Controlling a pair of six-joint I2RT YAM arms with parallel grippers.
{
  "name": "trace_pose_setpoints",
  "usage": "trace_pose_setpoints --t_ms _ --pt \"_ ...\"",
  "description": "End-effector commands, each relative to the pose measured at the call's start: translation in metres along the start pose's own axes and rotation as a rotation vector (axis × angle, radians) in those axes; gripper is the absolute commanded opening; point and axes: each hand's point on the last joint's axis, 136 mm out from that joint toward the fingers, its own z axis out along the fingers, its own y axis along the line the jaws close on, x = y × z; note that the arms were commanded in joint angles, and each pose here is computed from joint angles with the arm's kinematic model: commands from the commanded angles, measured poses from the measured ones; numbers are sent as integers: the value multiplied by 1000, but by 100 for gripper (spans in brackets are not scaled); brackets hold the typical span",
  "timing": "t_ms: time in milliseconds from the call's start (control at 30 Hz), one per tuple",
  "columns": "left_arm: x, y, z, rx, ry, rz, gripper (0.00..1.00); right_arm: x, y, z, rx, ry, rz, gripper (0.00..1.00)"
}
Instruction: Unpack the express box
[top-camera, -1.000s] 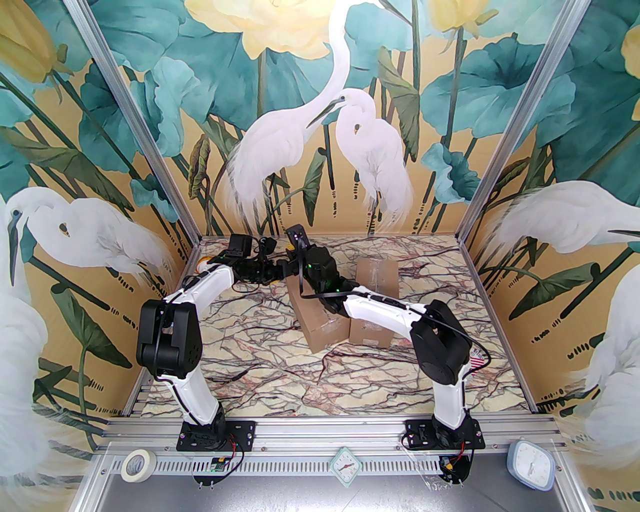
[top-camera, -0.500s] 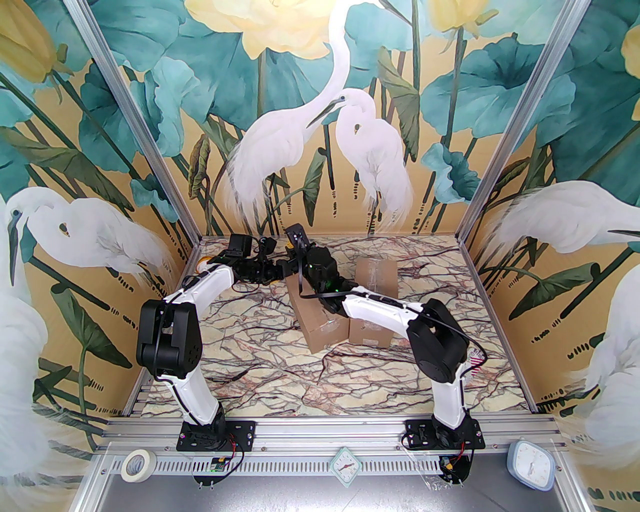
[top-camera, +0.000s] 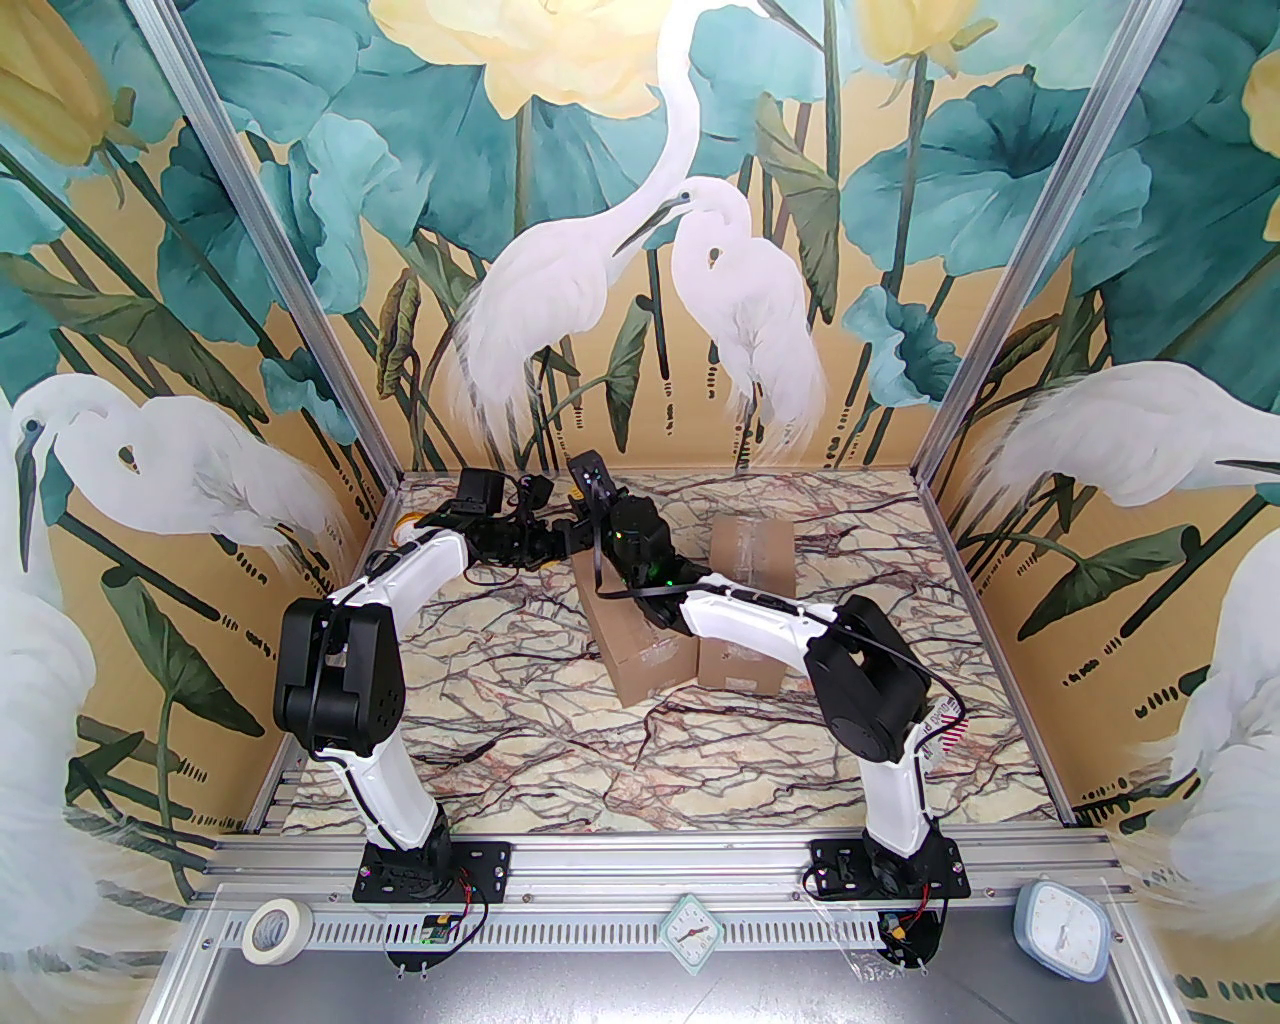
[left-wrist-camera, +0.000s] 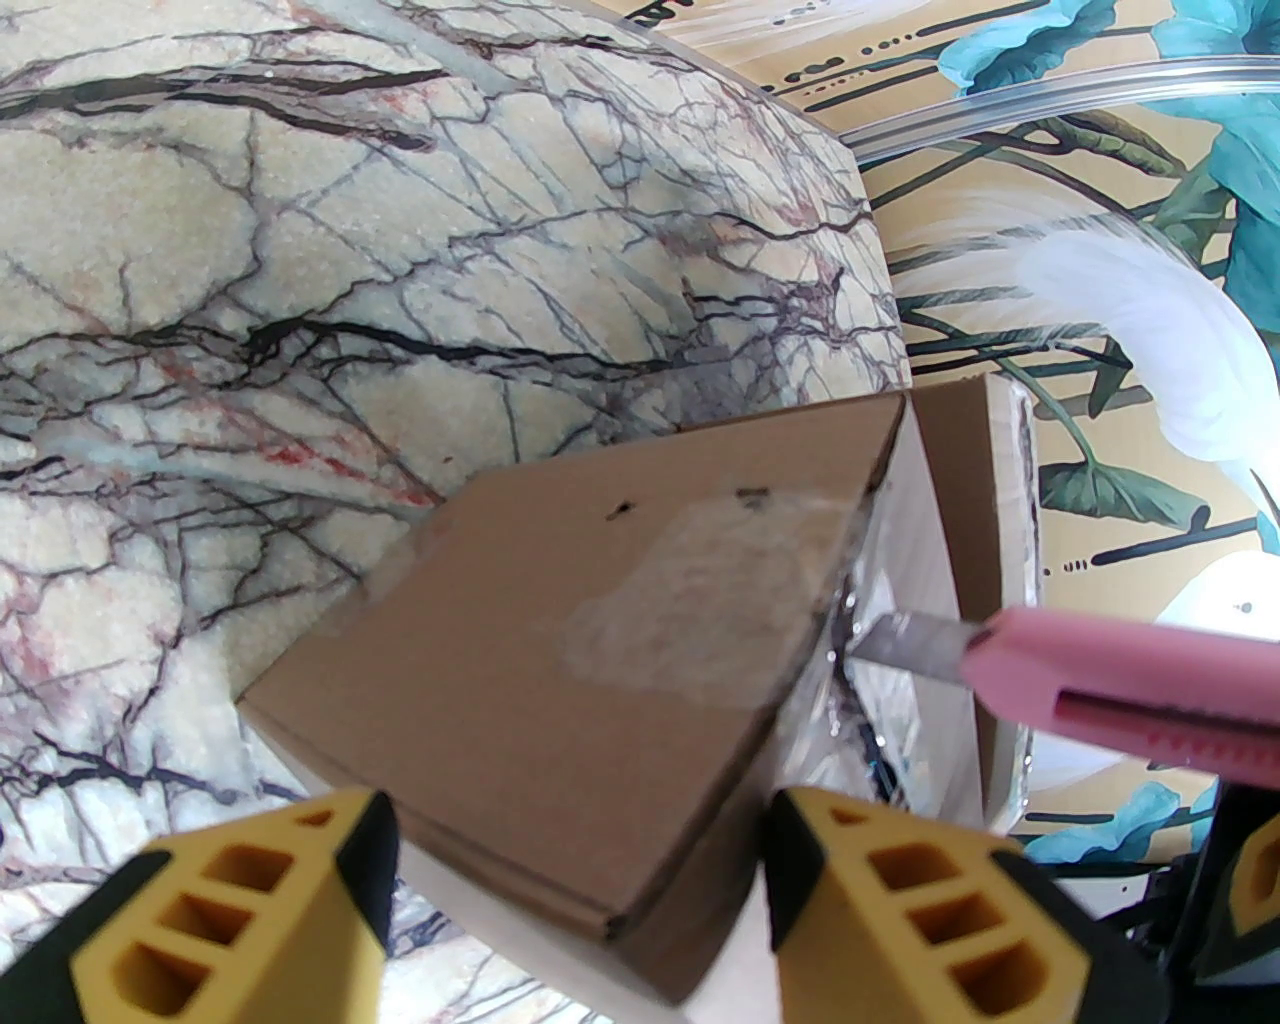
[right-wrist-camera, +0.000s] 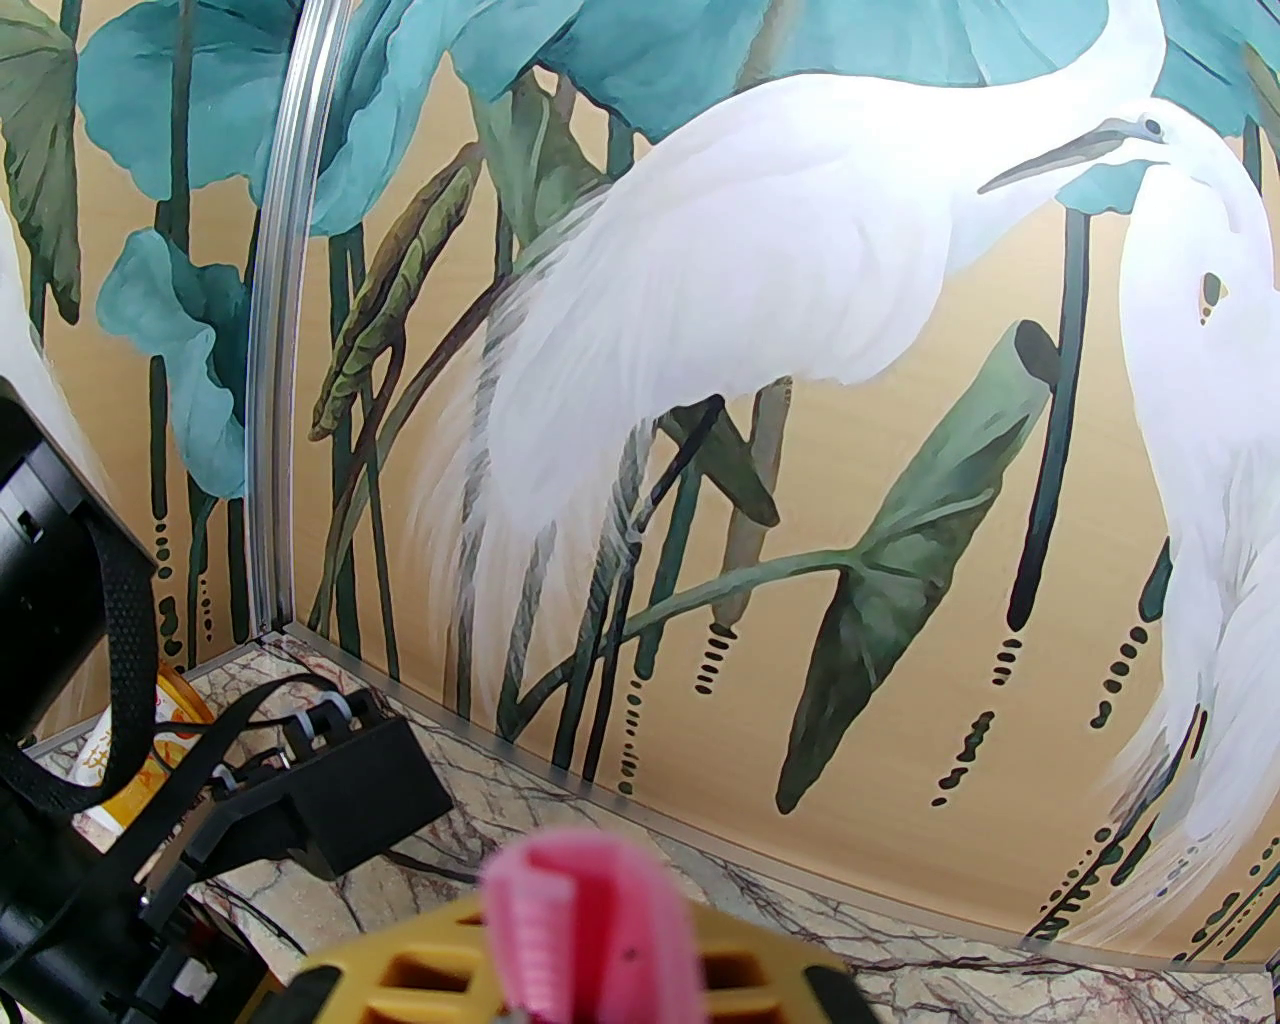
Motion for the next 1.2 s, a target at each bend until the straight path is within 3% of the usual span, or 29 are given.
trace_pose_setpoints --t_ms 0,733,1167 --pt "26 37 15 -104 72 -95 64 12 -1 4 18 21 -3 1" --pt "19 45 6 -129 -12 -202 59 8 1 -31 18 92 72 0" --pt "36 4 -61 -163 -148 -107 65 3 34 -37 -218 95 140 0"
